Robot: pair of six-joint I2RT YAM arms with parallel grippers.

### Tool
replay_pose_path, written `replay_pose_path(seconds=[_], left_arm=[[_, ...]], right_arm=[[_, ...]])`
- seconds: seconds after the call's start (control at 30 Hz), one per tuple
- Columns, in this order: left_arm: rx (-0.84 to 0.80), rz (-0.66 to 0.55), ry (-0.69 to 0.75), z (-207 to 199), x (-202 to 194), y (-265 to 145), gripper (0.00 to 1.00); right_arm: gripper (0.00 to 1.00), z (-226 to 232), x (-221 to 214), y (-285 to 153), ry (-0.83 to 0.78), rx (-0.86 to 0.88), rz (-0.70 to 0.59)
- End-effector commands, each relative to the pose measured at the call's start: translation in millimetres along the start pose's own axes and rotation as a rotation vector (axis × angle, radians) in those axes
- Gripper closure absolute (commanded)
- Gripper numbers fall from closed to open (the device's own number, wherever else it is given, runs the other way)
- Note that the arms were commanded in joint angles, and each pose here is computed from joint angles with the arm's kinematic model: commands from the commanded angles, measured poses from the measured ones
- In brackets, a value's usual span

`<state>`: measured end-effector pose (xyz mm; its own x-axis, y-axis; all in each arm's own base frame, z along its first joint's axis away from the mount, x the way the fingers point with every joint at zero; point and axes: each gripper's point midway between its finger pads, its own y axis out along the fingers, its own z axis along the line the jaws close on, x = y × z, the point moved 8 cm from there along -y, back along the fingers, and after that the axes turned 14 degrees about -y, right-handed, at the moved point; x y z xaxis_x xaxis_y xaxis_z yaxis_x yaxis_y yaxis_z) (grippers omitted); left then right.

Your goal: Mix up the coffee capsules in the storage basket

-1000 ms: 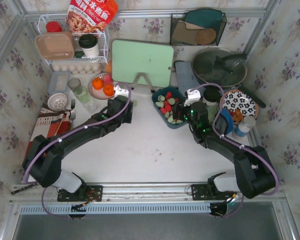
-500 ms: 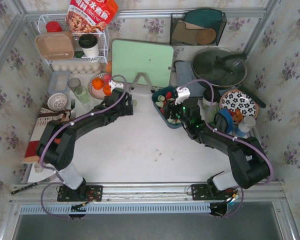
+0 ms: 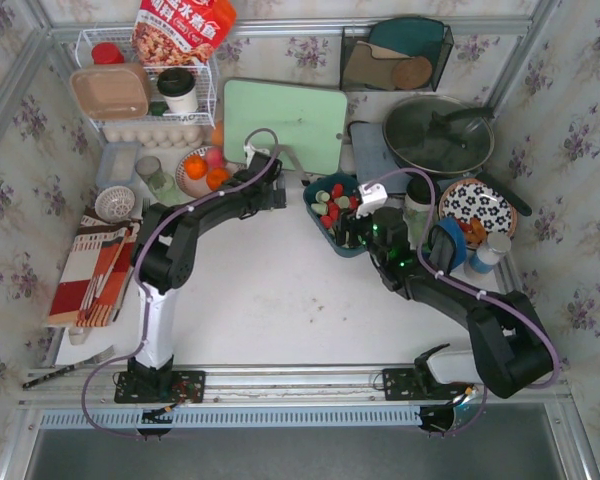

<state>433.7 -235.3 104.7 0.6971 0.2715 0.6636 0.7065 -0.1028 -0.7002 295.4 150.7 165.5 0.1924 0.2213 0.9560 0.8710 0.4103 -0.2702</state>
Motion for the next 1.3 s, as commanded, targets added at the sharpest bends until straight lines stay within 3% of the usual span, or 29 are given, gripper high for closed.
replay_pose_path(seconds=[0.0, 0.2, 0.4, 0.53, 0.77, 0.93, 1.13, 1.27], left_arm=[[0.104, 0.034, 0.015, 10, -3, 9, 0.14], [0.117, 0.079, 0.015, 15, -5, 19, 0.2], [0.078, 0.131, 0.013, 16, -8, 21, 0.42], [0.053, 0.14, 0.007, 16, -11, 16, 0.51], [0.0, 0.128, -0.007, 22, -13, -15, 0.52], [-0.153, 0.063, 0.012, 20, -7, -59, 0.52], [-0.405, -0.074, 0.141, 23, -18, -97, 0.51], [-0.604, -0.169, 0.307, 20, -39, -115, 0.51]], right_arm=[[0.32, 0, 7, -2, -0.008, 0.006, -0.047], [0.32, 0, 13, -6, -0.008, 0.008, -0.068], [0.31, 1, 12, -7, -0.005, 0.012, -0.069], [0.32, 1, 13, -7, -0.003, 0.014, -0.069], [0.32, 2, 22, -10, 0.01, 0.036, -0.073], [0.31, 4, 28, -17, 0.036, 0.048, -0.06], [0.32, 9, 30, -22, 0.045, 0.112, 0.017], [0.32, 15, 31, -24, 0.074, 0.17, 0.063]])
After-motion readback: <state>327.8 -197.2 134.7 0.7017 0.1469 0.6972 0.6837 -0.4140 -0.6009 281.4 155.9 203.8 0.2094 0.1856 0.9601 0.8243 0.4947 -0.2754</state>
